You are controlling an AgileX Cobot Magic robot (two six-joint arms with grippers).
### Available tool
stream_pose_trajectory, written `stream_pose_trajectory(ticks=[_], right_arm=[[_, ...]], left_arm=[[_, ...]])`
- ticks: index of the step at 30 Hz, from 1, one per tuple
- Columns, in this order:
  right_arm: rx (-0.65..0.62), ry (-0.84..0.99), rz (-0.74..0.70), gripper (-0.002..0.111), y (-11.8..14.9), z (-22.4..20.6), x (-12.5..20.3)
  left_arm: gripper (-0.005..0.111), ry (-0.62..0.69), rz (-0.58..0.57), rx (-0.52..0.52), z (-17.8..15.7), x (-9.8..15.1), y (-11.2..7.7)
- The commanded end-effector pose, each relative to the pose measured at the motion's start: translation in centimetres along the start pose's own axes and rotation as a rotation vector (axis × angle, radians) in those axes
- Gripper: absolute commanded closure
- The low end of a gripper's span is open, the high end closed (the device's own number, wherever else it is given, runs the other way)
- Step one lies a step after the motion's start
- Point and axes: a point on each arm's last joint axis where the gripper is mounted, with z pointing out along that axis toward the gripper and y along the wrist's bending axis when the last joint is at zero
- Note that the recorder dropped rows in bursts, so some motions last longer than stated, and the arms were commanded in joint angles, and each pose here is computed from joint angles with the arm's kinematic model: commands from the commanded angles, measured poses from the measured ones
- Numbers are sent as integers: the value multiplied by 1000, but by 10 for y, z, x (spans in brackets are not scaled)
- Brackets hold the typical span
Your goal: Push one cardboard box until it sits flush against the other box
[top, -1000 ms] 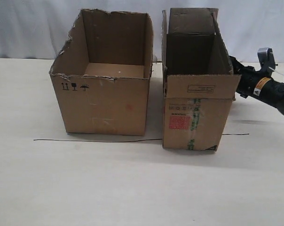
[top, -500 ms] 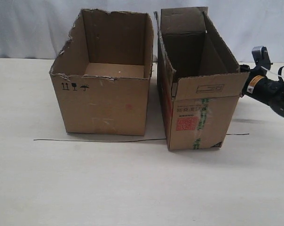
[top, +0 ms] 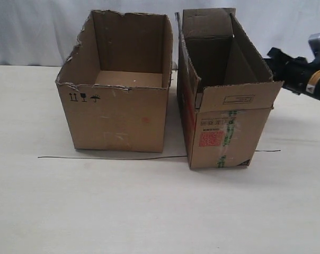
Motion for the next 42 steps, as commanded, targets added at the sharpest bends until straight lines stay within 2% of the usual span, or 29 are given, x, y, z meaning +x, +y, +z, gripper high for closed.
stream_pose_trajectory(ticks=[1,5,8,17,23,30,36,42], right_arm=[[123,-12,-74,103,22,-45,-14],[323,59,-181,103,38,-75,-3],[398,60,-231,103,54,-99,4],[413,50,-369,103,94,-180,50],[235,51,-393,103,116,-215,97],[123,264,-535,103,139,-209,147],[78,269,-603,103,163,-193,151],[70,384,-628,103,164,-152,160]], left_arm=[[107,-5,-5,0,0,0,0],[107,-5,-5,0,0,0,0],[107,-5,-5,0,0,0,0],[107,-5,-5,0,0,0,0],[107,-5,-5,0,0,0,0],[107,-5,-5,0,0,0,0],[107,-6,-9,1,0,0,0],[107,-6,-9,1,0,0,0]])
